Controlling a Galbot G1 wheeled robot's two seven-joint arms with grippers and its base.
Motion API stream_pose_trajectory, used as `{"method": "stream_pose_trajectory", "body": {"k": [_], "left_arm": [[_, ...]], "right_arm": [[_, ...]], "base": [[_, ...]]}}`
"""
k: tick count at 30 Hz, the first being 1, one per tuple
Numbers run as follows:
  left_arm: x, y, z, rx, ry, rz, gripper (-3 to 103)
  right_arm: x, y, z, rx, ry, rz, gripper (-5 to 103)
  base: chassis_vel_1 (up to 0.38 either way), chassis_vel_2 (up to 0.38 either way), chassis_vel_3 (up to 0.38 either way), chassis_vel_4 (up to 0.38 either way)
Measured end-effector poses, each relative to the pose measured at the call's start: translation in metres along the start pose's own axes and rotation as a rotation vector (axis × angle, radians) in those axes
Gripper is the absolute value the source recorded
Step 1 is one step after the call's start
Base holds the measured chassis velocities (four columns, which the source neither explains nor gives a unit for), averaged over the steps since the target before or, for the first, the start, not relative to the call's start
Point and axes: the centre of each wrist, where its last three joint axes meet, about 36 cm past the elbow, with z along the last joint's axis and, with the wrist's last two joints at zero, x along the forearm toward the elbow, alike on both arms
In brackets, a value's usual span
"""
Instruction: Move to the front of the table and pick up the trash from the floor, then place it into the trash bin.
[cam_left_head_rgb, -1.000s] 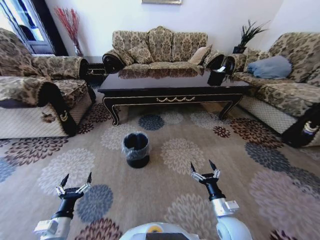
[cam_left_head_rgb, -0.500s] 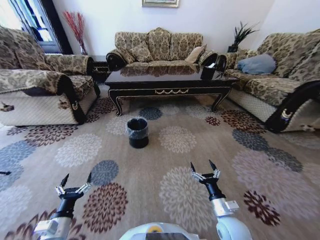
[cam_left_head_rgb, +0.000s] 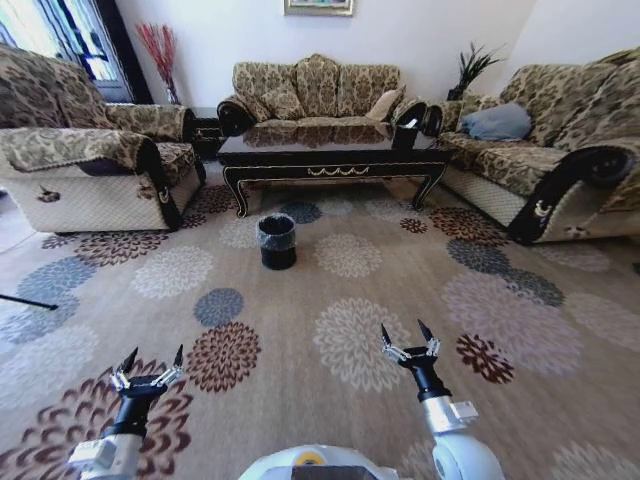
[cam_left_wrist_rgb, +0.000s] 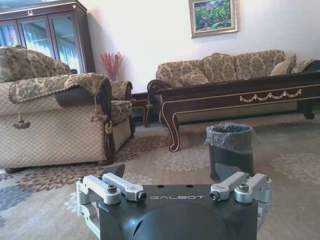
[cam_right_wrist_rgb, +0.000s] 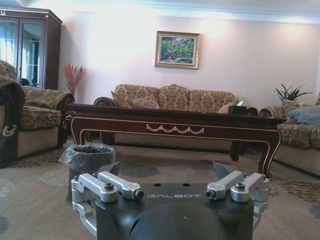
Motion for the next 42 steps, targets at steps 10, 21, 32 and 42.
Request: {"method": "stream_pose_trajectory", "body": {"k": [10,21,32,42], "left_arm": [[0.0000,0.0000,0.0000,0.000,0.000,0.000,100],[0.0000,0.0000,0.0000,0.000,0.000,0.000,100],[0.0000,0.0000,0.0000,0.000,0.000,0.000,100],[0.0000,0.0000,0.0000,0.000,0.000,0.000,100]], "right_arm": [[0.0000,0.0000,0.0000,0.000,0.000,0.000,100],[0.0002,0.0000,0.0001,0.000,0.001,0.000,100],[-0.0001,0.0000,0.0000,0.000,0.000,0.000,100],[0.0000,0.0000,0.0000,0.000,0.000,0.000,100]], "base": [[0.248,-0.242,-0.247,0.240],[0.235,-0.249,-0.233,0.248],[0.025,-0.020,-0.033,0.032],[0.000,0.000,0.000,0.000]]}}
